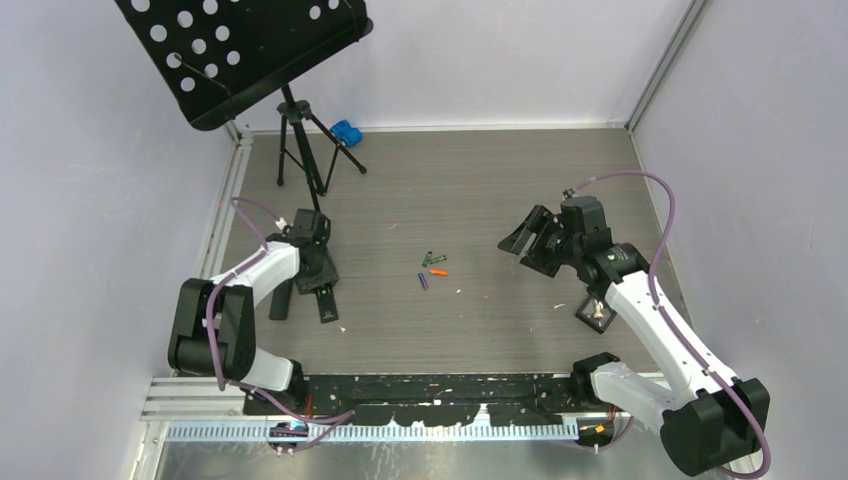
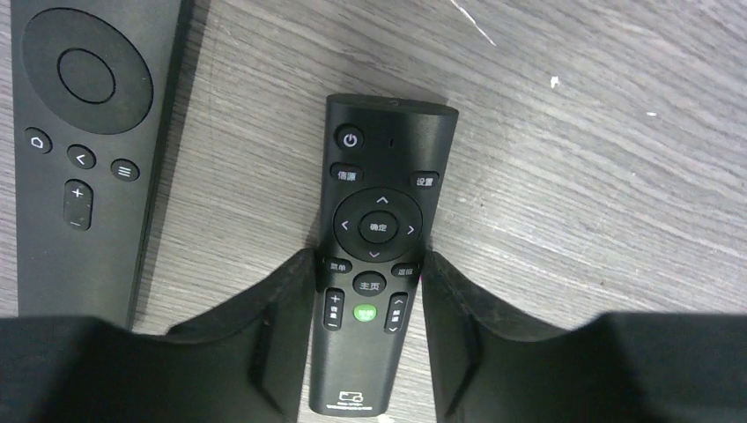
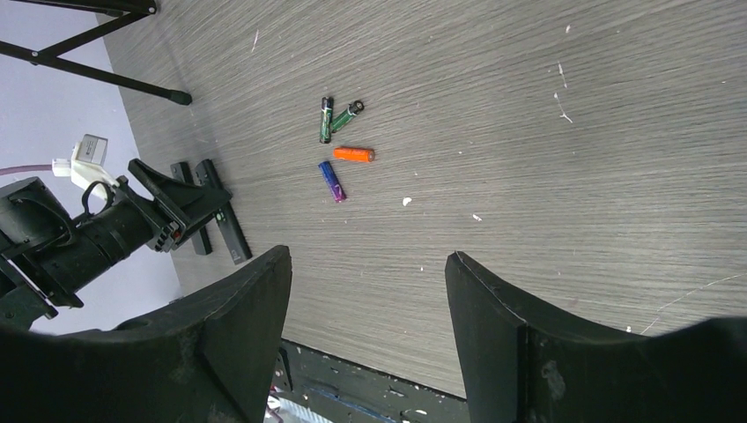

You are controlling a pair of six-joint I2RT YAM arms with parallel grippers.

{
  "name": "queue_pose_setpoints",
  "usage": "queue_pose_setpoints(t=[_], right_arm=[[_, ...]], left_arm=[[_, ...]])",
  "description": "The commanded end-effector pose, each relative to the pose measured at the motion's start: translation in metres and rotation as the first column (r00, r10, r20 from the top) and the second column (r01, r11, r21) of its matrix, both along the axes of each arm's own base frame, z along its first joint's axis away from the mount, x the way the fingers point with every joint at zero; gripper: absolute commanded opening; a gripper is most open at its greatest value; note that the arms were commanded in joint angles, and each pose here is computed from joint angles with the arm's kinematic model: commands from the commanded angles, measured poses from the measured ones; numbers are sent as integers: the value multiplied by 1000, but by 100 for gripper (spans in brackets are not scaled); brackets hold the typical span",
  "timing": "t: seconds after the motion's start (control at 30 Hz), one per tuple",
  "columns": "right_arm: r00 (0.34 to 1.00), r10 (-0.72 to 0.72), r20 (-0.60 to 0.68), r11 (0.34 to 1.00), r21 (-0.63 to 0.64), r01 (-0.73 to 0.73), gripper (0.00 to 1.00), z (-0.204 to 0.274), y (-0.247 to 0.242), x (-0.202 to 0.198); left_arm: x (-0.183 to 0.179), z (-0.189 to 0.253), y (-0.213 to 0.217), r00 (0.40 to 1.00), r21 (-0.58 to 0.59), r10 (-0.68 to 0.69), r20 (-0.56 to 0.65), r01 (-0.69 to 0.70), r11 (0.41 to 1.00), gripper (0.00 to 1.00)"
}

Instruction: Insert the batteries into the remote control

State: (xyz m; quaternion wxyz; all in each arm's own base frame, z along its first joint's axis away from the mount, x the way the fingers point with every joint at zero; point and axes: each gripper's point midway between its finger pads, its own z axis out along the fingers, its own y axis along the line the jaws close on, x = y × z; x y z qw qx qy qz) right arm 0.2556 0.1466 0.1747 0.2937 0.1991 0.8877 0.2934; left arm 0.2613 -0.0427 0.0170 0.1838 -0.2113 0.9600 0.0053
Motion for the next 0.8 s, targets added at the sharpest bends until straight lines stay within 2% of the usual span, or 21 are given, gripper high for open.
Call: queue_pose_setpoints(t=[0.0,0.1,0.2,0.37,0.53,0.67,0.77], right_arm=[[999,-8,35,1000,11,8,69,5,4,8],[999,6,39,1000,13,-7,69,5,7,8],[994,83,64,996,37,-86,69,10,23,5],[970,211,120,968,116,-225,71,20,62,-1],[912,315,263,901,218,-374,76,49,111,-15],[832,370,414,810,296,-507,83,92,147,-35],[801,372,468,758,345,-553,89,109,166,-48]], left_arm=[[-19,-15,-3,995,9,-1,-102,2,1000,41],[-14,-5,-12,997,-12,-33,-74,32,999,29],[-6,16,-30,996,-70,-86,-14,85,994,20],[8,72,-74,973,-250,-164,161,201,947,18],[10,144,-136,906,-495,-203,371,378,783,17],[2,196,-176,844,-586,-212,493,502,636,17],[-7,231,-196,805,-623,-213,554,571,535,16]])
